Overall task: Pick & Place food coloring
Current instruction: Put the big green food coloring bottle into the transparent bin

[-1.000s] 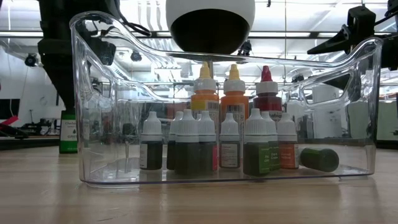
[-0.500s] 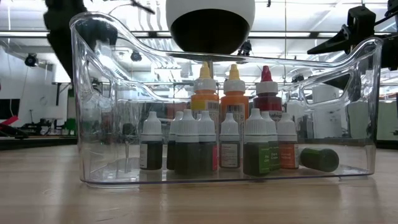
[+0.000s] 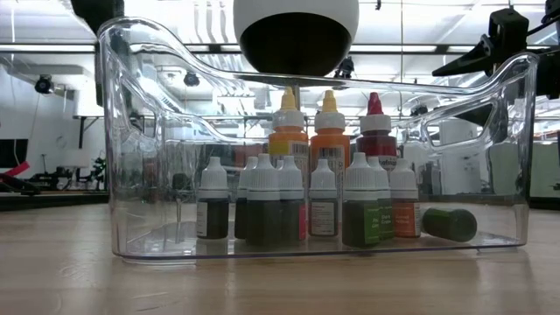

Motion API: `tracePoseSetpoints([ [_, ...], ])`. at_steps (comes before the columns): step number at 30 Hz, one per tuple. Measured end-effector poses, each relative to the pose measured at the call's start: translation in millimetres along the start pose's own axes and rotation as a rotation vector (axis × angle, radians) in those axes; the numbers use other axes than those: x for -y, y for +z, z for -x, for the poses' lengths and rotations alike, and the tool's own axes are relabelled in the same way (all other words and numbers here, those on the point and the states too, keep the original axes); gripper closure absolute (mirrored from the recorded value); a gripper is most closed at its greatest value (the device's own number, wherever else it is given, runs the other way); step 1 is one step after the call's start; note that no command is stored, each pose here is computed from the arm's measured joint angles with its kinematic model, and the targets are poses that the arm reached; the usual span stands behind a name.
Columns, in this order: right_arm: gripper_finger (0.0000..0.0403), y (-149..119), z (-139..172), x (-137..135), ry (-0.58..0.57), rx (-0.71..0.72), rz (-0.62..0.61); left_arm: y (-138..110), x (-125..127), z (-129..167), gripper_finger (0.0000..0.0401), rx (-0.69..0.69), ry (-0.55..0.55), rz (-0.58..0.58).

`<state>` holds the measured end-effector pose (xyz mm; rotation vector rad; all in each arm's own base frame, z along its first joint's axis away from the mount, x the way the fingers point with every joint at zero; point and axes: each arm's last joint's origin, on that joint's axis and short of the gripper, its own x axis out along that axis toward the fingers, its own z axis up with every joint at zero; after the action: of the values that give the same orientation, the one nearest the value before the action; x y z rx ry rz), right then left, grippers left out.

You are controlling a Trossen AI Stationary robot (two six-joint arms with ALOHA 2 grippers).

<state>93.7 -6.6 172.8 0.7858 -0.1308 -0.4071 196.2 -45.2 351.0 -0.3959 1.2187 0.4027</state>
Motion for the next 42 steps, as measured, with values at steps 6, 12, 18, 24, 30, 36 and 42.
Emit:
tracePoseSetpoints([
  [6,0.0101,0.0,0.0,0.0,0.0,0.0,0.0,-7.5,19.6,14.9,0.0303,-0.008,-0.038,0.039],
  [12,0.0101,-0.1,0.0,0.1,0.0,0.0,0.0,-5.5,52.7,9.6,0.0303,-0.042,-0.039,0.072],
  [18,0.0101,0.0,0.0,0.0,0.0,0.0,0.0,14.9,83.4,0.6,0.0303,-0.037,-0.026,0.077],
  [24,0.0101,0.0,0.0,0.0,0.0,0.0,0.0,35.8,112.2,-7.3,0.0303,-0.016,-0.025,0.059],
  [30,0.0101,-0.1,0.0,0.1,0.0,0.0,0.0,55.2,137.9,-19.4,0.0303,0.005,-0.019,0.03],
  [36,0.0101,0.0,0.0,0.0,0.0,0.0,0.0,69.5,155.8,-42.0,0.0303,0.007,0.021,0.0],
  [42,0.0101,0.0,0.0,0.0,0.0,0.0,0.0,76.0,164.9,-66.6,0.0303,0.005,0.071,-0.024],
])
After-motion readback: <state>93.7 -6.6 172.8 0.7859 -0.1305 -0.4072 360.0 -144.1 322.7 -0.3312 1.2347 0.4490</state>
